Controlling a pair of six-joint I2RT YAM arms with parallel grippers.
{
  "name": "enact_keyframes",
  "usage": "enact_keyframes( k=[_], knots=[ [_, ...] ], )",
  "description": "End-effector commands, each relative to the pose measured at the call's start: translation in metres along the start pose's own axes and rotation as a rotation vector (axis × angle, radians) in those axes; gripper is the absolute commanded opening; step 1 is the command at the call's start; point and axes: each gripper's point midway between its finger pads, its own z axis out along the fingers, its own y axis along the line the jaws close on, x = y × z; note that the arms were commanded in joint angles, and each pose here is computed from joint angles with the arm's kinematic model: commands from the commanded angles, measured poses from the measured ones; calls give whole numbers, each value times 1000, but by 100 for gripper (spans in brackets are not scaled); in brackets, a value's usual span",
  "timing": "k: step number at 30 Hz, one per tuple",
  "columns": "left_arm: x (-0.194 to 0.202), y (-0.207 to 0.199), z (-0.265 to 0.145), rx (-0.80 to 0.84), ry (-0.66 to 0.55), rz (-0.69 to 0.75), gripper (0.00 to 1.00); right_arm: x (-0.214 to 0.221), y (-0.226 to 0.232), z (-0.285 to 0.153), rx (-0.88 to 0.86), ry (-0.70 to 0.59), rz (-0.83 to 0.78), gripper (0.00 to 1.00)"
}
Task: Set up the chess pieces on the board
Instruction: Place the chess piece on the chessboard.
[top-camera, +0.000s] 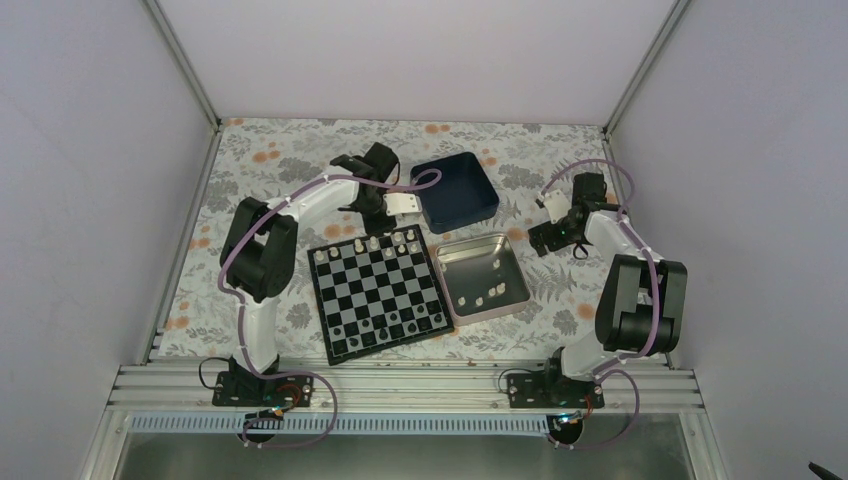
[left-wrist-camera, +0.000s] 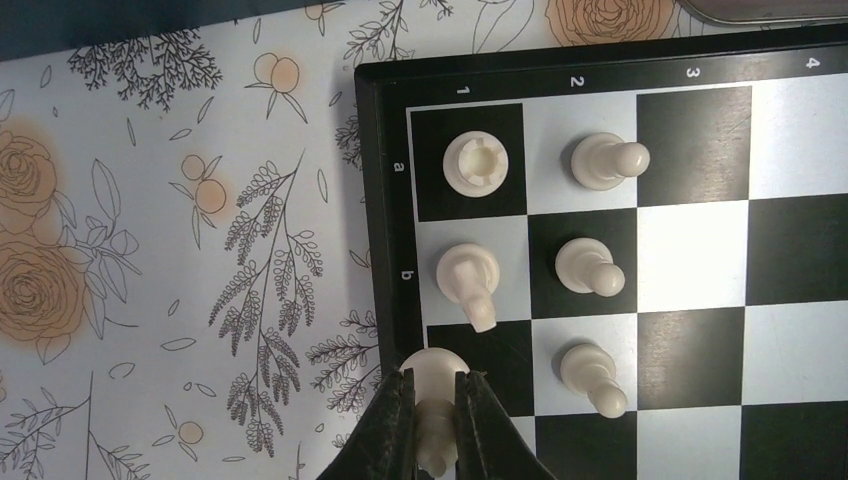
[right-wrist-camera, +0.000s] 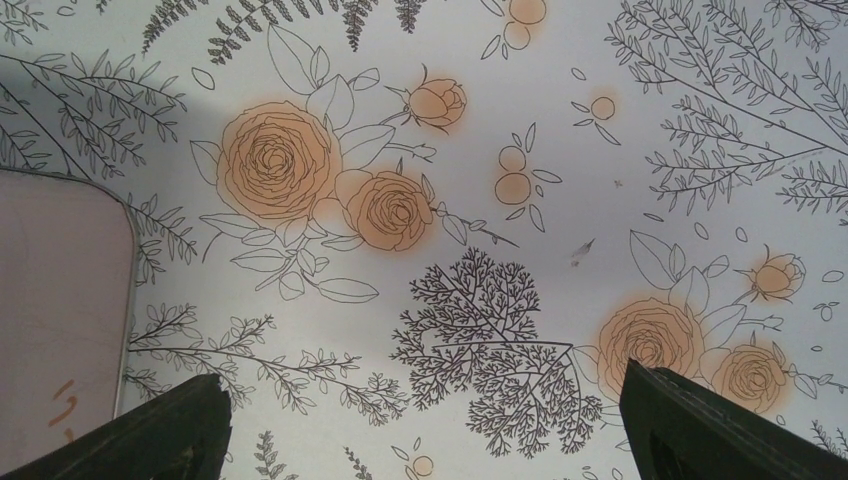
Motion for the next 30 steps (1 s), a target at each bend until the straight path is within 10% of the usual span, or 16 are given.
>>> enact_keyframes(
  k=[1, 30],
  knots=[
    [10, -7, 10, 39, 31, 9, 4, -3, -1, -1, 8, -2, -3, 100],
    [15, -18, 17, 89, 31, 7, 7, -1, 0, 1, 6, 7, -5, 100]
  ],
)
